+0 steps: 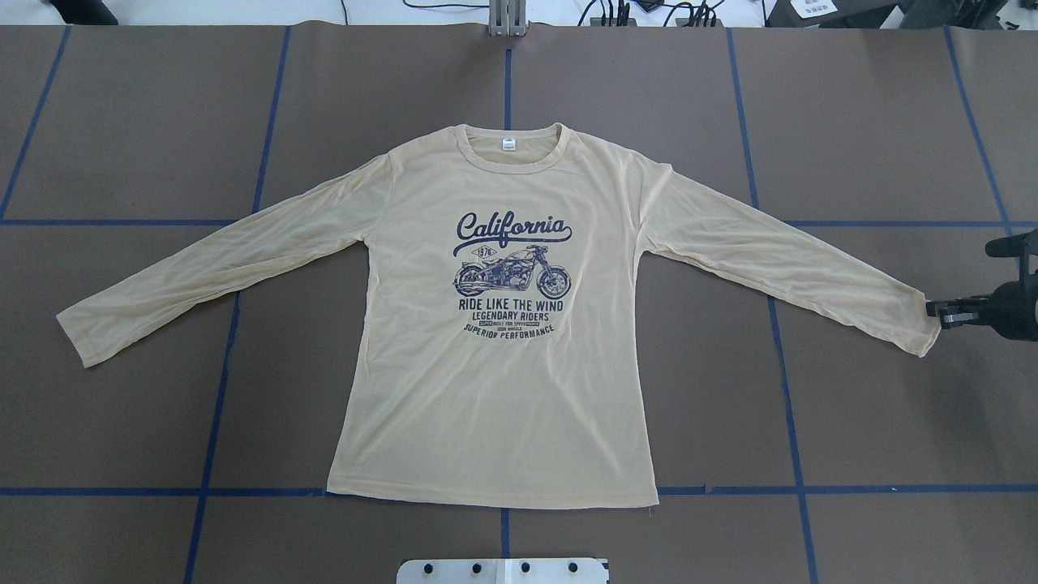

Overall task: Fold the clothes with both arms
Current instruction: 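Move the right gripper to the cuff of the sleeve nearest it and grasp it, then carry the held cuff across the shirt chest toward the other sleeve and release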

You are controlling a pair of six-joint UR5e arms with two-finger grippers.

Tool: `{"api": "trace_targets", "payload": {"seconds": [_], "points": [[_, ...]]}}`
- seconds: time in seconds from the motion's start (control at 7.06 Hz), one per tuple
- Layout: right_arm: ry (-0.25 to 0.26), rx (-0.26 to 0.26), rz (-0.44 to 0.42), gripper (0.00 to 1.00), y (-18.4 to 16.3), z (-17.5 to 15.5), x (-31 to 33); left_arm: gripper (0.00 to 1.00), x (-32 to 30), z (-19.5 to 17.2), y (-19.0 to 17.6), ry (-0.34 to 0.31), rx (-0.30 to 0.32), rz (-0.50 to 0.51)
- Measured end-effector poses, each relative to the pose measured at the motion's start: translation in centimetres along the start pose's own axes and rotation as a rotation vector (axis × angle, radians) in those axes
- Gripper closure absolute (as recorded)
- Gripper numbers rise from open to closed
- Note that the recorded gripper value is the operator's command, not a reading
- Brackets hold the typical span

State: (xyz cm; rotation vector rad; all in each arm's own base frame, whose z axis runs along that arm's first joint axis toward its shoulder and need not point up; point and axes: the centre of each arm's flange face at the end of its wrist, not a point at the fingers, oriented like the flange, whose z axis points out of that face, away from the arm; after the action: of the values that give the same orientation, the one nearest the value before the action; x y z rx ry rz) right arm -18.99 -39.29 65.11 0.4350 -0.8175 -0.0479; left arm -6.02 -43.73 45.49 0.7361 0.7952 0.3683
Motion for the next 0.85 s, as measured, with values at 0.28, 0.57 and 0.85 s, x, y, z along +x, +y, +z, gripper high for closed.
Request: {"api": "trace_targets", "payload": {"seconds": [0.28, 0.57, 0.85], "points": [[-0.052, 0.026, 0.030, 1.00, -3.1, -2.9, -0.7, 0.00, 0.0, 0.0, -0.1, 0.000, 0.001, 0.001], [-0.072, 0.030, 0.077, 1.00, -10.1, -7.9, -5.5, 0.00, 0.0, 0.0, 0.0, 0.000, 0.001, 0.001], [-0.069, 0.019, 0.117, 1.00, -18.4, -12.4, -14.6, 0.00, 0.0, 0.0, 0.0, 0.000, 0.000, 0.000]]}}
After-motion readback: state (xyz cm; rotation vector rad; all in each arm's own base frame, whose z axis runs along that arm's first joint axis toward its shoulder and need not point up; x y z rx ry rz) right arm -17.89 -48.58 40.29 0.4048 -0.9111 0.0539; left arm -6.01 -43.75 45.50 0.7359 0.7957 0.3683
